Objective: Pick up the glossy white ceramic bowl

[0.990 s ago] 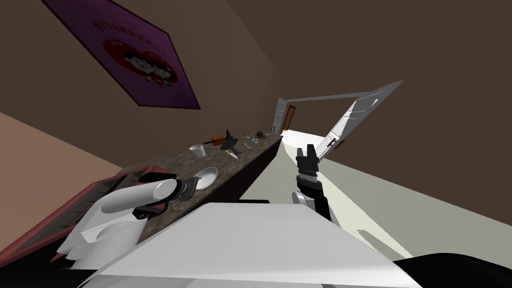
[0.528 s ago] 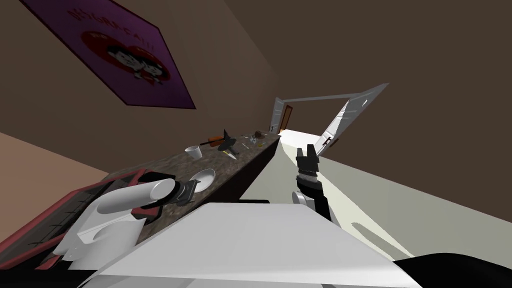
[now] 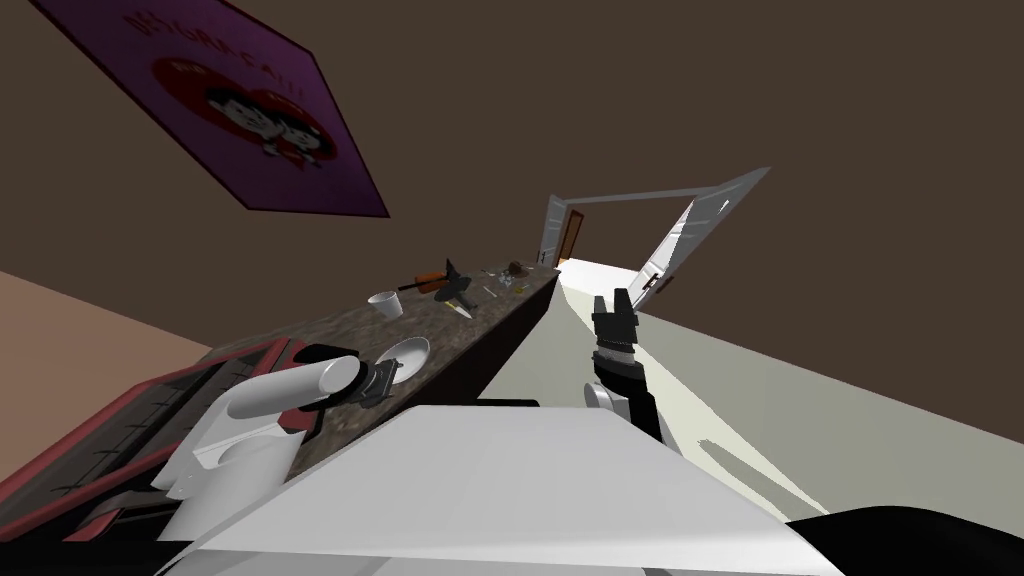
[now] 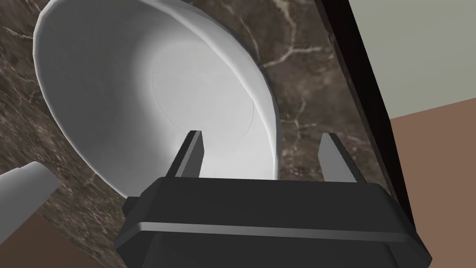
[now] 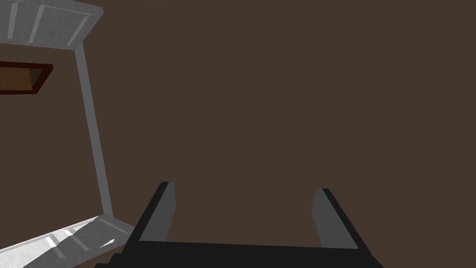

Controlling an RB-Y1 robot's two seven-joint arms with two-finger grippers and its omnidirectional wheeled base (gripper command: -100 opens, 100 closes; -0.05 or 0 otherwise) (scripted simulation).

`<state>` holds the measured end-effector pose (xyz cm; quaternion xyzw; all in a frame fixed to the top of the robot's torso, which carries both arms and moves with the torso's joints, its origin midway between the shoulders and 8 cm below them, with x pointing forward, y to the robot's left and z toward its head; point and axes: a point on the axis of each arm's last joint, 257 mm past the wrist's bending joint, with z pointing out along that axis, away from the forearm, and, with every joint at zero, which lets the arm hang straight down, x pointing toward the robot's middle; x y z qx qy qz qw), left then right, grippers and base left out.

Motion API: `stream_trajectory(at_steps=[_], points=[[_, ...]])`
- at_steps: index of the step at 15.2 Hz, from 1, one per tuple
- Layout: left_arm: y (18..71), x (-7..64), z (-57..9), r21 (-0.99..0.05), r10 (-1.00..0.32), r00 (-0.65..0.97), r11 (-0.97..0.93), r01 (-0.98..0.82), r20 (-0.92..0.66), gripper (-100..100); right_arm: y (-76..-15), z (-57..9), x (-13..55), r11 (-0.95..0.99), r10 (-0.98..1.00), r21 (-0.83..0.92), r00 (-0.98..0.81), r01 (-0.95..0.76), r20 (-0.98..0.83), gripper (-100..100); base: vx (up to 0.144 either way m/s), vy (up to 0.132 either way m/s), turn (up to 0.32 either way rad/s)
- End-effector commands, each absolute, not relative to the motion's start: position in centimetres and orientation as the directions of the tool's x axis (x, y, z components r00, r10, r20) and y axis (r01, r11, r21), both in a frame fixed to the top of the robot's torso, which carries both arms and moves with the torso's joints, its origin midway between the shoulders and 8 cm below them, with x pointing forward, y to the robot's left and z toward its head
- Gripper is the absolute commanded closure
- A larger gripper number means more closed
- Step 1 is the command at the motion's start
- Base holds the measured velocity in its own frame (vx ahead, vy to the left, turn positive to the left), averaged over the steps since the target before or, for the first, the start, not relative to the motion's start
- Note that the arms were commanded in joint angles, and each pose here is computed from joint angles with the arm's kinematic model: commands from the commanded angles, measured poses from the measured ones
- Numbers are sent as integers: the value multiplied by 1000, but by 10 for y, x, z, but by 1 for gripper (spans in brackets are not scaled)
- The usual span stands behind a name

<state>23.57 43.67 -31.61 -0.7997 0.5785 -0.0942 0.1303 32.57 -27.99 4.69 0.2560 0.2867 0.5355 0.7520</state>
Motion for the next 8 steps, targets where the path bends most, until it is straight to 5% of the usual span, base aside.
stream_trajectory(at_steps=[1,8], points=[[437,236,-316,-317,-950,313,-297,-901,0,100,-280,47,326,295,952,692,262,-659,-157,0,0,0,0],[431,228,-301,-317,-951,308,-292,-903,0,100,-280,47,326,296,952,692,262,-659,-157,0,9,4,15]])
